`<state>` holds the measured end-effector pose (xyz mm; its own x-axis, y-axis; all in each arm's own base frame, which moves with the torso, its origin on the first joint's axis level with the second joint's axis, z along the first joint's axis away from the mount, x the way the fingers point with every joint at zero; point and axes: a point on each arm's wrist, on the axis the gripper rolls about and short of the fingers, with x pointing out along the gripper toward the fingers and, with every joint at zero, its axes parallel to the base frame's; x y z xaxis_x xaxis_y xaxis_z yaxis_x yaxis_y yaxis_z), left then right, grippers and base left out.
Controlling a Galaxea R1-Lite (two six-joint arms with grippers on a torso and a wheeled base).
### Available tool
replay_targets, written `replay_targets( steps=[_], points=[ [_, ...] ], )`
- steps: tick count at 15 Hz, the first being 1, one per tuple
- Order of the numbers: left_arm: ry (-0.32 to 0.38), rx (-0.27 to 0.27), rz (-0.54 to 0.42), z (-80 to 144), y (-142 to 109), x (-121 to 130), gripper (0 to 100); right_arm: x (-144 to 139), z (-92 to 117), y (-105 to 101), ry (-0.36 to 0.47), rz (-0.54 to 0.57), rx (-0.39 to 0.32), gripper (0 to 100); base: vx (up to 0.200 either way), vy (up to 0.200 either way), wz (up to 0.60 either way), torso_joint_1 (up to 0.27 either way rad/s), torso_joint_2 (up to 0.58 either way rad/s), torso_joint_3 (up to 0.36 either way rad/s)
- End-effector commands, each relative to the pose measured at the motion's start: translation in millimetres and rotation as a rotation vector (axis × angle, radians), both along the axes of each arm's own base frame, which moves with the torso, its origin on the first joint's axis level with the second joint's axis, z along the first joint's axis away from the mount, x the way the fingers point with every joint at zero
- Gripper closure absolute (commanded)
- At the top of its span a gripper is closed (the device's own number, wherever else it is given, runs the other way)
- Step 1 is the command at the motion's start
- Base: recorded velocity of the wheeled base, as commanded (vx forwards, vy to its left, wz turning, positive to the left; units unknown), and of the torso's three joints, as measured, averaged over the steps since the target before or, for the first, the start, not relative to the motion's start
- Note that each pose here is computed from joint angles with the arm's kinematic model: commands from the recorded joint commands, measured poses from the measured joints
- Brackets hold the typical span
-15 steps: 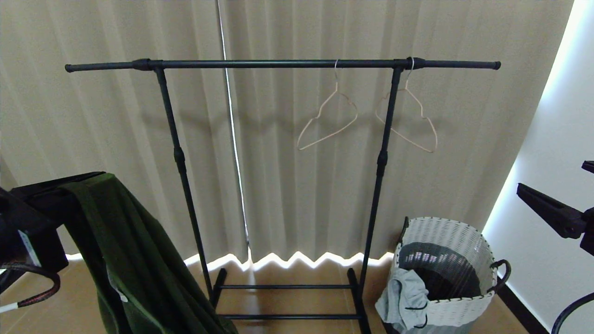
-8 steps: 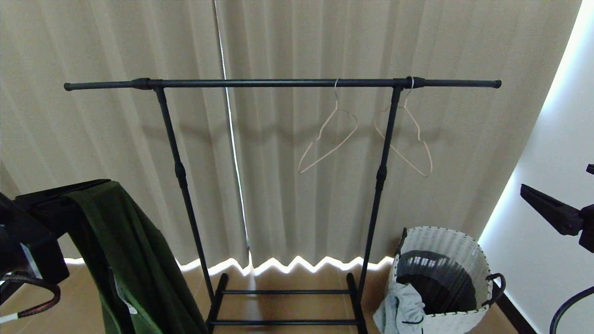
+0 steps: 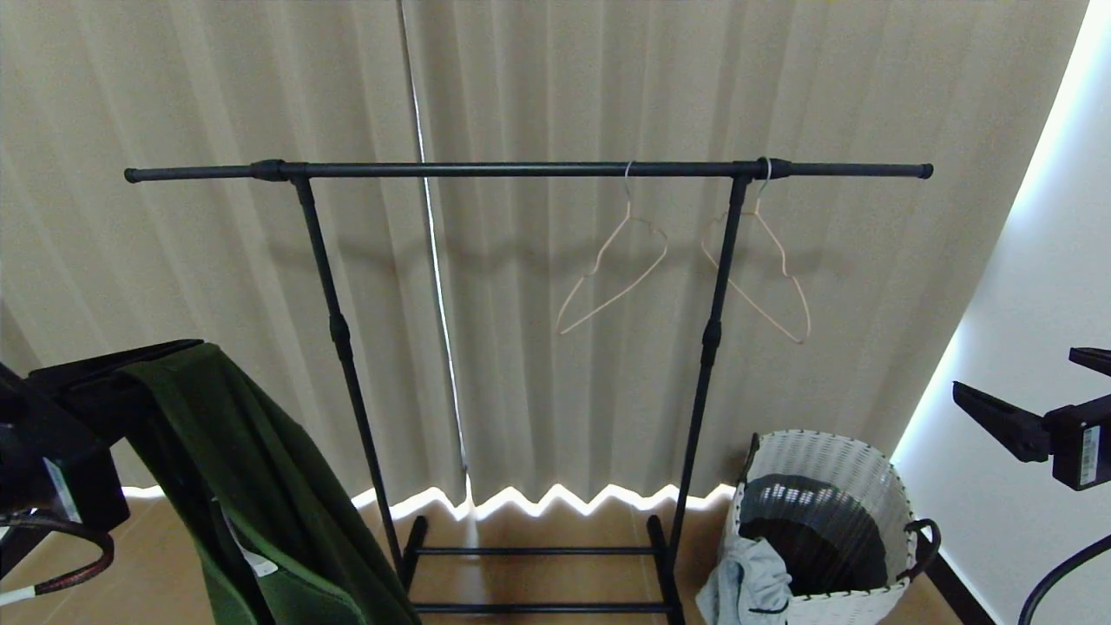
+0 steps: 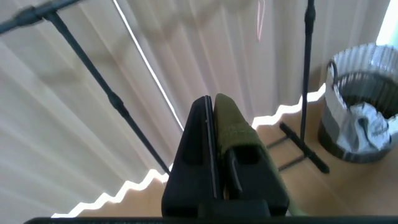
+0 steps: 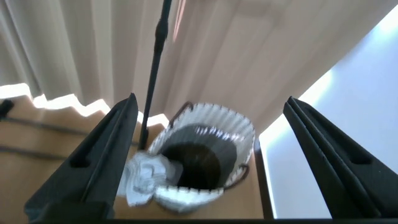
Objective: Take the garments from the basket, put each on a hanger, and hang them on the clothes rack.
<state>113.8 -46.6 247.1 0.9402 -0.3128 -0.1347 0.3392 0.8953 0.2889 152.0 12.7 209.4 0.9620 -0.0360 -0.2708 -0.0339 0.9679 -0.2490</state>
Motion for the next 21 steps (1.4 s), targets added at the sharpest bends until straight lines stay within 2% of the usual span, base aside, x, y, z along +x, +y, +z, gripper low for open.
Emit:
replay_targets(
  steps=[1,3,7,8,11,21],
  points=[
    [-0.007,-0.006,0.005,1,0,1,100,2,-1,0,0.008,0.000,-0.001,0,0.000,0.000,0.00,0.000,0.00,0.000],
    [-0.026,-0.012,0.003,1,0,2,100,2,0,0,0.005,-0.004,-0.004,0,0.000,0.000,0.00,0.000,0.00,0.000],
    [-0.020,-0.010,0.009,4,-3,10,100,3,0,0,0.005,-0.004,-0.004,0,0.000,0.000,0.00,0.000,0.00,0.000],
    [-0.023,-0.011,0.009,8,-5,15,100,3,1,0,0.002,-0.004,-0.003,0,0.200,0.000,0.00,0.002,0.00,-0.002],
    [0.004,-0.004,0.037,3,-3,20,100,3,4,0,-0.008,-0.005,-0.003,0,0.200,0.000,0.00,-0.002,-0.01,0.004],
    [0.019,0.005,0.037,-3,-2,19,100,8,9,1,-0.019,-0.005,-0.002,0,0.200,0.000,0.00,0.006,0.00,0.000]
  ],
)
